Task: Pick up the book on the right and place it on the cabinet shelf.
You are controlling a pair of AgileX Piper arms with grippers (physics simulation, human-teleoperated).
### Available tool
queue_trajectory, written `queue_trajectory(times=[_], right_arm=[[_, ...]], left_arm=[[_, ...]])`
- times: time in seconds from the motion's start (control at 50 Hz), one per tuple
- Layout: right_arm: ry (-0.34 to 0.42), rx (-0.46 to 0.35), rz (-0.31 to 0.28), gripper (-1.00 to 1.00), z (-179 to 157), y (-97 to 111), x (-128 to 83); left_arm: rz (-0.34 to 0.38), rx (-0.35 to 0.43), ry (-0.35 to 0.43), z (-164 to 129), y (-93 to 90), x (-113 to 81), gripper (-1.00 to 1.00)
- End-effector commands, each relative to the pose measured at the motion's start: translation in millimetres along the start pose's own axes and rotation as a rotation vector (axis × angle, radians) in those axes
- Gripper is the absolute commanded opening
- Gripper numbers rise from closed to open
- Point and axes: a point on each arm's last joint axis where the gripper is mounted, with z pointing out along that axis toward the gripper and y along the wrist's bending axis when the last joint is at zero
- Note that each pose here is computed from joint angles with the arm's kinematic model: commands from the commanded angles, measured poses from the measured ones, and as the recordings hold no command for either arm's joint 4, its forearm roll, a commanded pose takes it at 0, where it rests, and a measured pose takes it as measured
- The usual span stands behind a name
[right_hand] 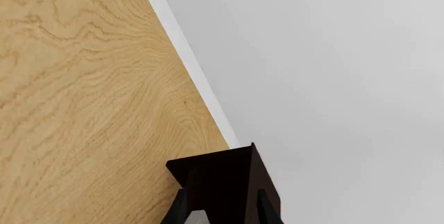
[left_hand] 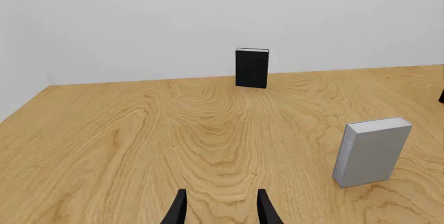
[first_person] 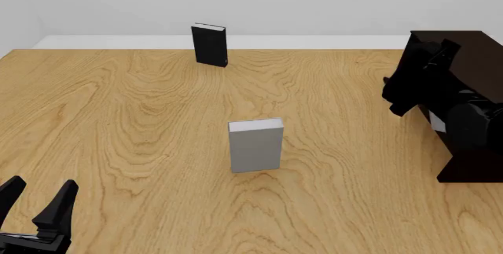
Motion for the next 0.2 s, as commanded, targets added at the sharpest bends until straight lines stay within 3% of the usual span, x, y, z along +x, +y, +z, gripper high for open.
queue_trajectory(times=[0.02,0.2], right_arm=[[-0.056,0.024,0.058,1.00,-40,-20,-21],[-0.082,0.037,0.073,1.00,-72,-22,-26]], left_arm=[[0.012,0.008,-0.013,-1,-0.5,-1.7,1.00],[0.015,0.003,-0.032,-4,0.0,-9.2,1.00]])
